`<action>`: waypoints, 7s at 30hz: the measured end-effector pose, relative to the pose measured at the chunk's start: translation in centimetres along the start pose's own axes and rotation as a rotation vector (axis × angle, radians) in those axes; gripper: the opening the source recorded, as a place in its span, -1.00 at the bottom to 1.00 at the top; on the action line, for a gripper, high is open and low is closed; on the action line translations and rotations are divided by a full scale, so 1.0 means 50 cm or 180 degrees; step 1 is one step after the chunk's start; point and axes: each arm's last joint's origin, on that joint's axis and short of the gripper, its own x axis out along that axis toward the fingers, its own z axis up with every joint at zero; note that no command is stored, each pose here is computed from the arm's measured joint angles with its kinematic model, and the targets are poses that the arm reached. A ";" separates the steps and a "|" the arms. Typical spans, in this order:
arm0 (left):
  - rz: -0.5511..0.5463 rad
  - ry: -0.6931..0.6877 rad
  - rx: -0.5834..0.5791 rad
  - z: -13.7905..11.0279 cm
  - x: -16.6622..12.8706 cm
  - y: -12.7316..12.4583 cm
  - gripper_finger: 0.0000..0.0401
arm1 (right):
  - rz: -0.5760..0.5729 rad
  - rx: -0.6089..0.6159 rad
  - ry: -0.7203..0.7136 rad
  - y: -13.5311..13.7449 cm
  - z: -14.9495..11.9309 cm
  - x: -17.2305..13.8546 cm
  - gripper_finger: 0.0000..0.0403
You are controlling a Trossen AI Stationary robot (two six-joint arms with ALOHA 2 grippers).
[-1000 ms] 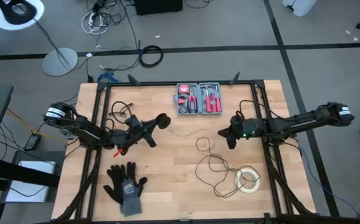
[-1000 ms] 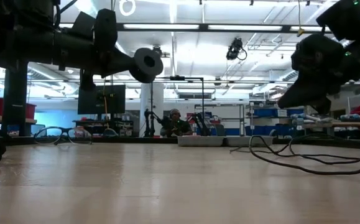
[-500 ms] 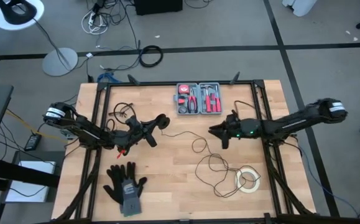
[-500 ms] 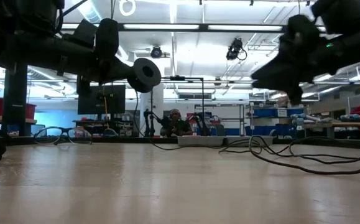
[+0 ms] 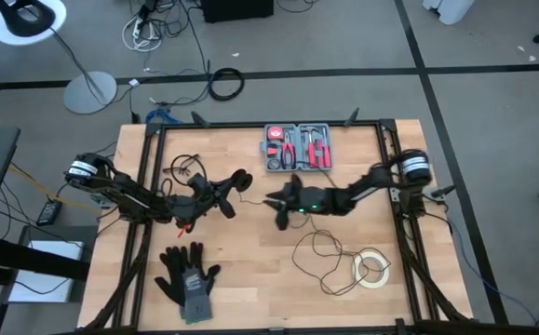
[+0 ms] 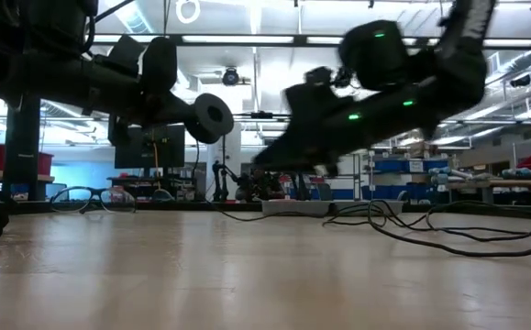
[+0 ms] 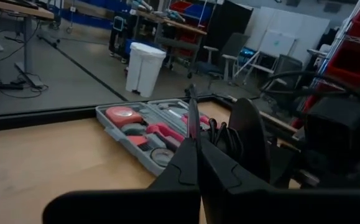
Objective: Coil cords
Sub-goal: Coil the black wire onto the black spool
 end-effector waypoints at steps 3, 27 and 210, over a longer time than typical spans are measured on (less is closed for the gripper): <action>0.0021 0.0013 0.0019 -0.001 0.001 0.002 -1.00 | 0.0009 -0.0197 -0.0094 0.011 0.010 0.049 -0.45; -0.0007 -0.0060 -0.0055 0.005 0.001 0.000 -1.00 | -0.0021 -0.0662 0.0380 0.014 -0.025 0.152 -0.49; -0.0413 0.0008 -0.0134 0.008 0.004 0.009 -1.00 | 0.0070 -0.0070 -0.0288 0.018 0.007 0.033 -0.69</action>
